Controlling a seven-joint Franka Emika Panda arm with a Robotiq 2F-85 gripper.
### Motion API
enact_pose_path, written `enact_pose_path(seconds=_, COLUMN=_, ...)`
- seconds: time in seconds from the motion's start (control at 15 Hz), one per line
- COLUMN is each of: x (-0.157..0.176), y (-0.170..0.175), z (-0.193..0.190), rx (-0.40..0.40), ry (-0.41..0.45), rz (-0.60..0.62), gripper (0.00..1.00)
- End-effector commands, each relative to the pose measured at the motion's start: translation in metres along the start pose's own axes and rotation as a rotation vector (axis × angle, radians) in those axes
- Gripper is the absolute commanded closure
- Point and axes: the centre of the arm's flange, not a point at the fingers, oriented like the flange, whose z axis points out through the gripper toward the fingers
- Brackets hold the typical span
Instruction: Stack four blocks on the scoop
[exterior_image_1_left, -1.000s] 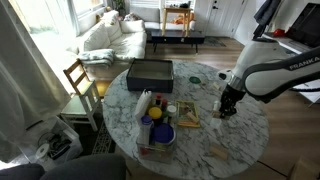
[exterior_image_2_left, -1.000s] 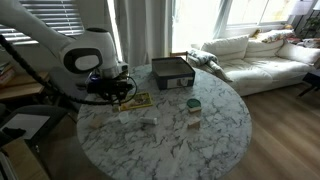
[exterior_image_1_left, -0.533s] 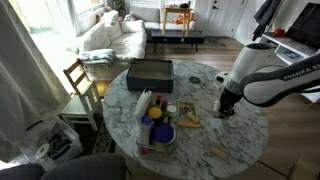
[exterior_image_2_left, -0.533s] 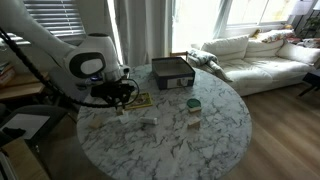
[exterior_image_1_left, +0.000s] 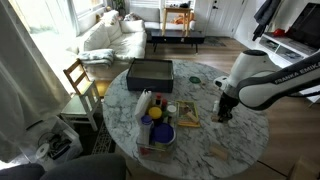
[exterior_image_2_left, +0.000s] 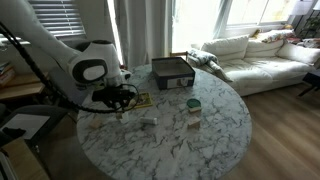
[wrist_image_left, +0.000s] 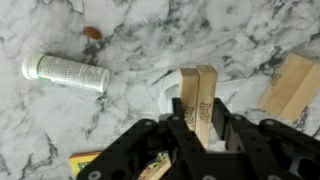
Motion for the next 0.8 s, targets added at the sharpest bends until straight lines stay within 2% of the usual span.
enact_pose_path(seconds=0.0, x=-0.002, y=0.004, z=0.0081, rx=0.0, ry=0.037, rz=0.02, gripper=0.92)
enact_pose_path(seconds=0.33, x=-0.005, y=0.0067, z=0.0113, rx=-0.035, ry=0.051, rz=0.032, gripper=0.92)
enact_pose_path(seconds=0.73, x=-0.008, y=0.0053, z=0.0141, rx=-0.025, ry=0.05, rz=0.029, gripper=0.92)
